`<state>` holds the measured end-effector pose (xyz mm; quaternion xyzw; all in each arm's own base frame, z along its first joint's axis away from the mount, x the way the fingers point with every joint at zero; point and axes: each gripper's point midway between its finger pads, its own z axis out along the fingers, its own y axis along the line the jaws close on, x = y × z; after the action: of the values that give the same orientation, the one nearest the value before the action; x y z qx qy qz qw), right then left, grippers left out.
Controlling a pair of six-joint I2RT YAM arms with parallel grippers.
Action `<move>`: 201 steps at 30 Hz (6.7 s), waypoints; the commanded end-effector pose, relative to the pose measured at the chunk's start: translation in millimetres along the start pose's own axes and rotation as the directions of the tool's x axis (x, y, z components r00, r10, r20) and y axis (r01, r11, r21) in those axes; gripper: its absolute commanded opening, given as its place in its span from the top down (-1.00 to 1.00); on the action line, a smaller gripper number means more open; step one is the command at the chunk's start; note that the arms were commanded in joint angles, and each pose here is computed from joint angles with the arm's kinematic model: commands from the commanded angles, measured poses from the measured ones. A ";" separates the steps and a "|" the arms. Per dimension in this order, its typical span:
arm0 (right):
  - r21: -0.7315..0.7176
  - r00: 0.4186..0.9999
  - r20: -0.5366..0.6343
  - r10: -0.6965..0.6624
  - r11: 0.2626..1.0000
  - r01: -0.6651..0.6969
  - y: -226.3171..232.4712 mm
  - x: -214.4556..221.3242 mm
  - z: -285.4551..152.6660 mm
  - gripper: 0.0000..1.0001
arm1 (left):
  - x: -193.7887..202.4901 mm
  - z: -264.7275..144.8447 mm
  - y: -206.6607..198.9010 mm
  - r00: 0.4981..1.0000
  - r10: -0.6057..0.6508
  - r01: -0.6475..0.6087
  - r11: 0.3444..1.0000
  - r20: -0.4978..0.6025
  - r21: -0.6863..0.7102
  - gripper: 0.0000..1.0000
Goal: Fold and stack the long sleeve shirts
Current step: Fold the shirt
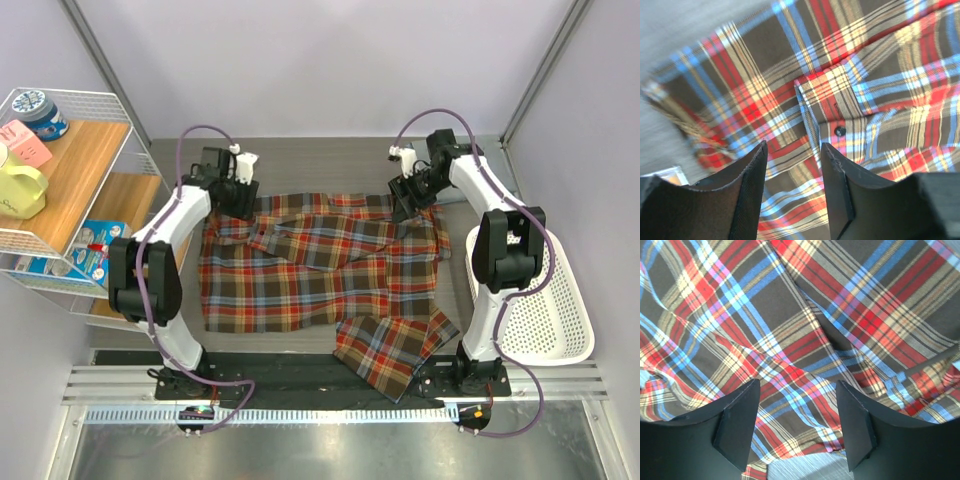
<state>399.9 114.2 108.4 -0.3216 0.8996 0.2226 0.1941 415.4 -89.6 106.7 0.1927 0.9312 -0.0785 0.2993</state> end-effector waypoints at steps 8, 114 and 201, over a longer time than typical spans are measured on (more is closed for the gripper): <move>0.066 0.993 -0.116 -0.023 0.997 0.031 -3.0 9.0 31.8 -0.25 | 20.3 9.8 -52.9 0.954 0.266 -0.255 0.962 -0.137 0.093 0.04; -0.080 0.545 -0.171 -0.821 0.563 0.823 268.0 146.8 -37.8 0.98 | 268.7 -83.4 -45.7 0.533 0.837 -0.694 0.516 -0.123 0.502 0.15; 0.101 0.267 -0.155 -0.951 0.253 0.962 85.5 -54.2 -103.4 0.98 | 74.1 -77.4 6.5 0.568 0.806 -0.744 0.589 -0.165 0.314 1.00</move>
<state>328.0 133.0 232.0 -0.7561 0.6033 -0.0300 0.2521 297.5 -46.4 115.6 0.6410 0.7570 -0.0449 0.1185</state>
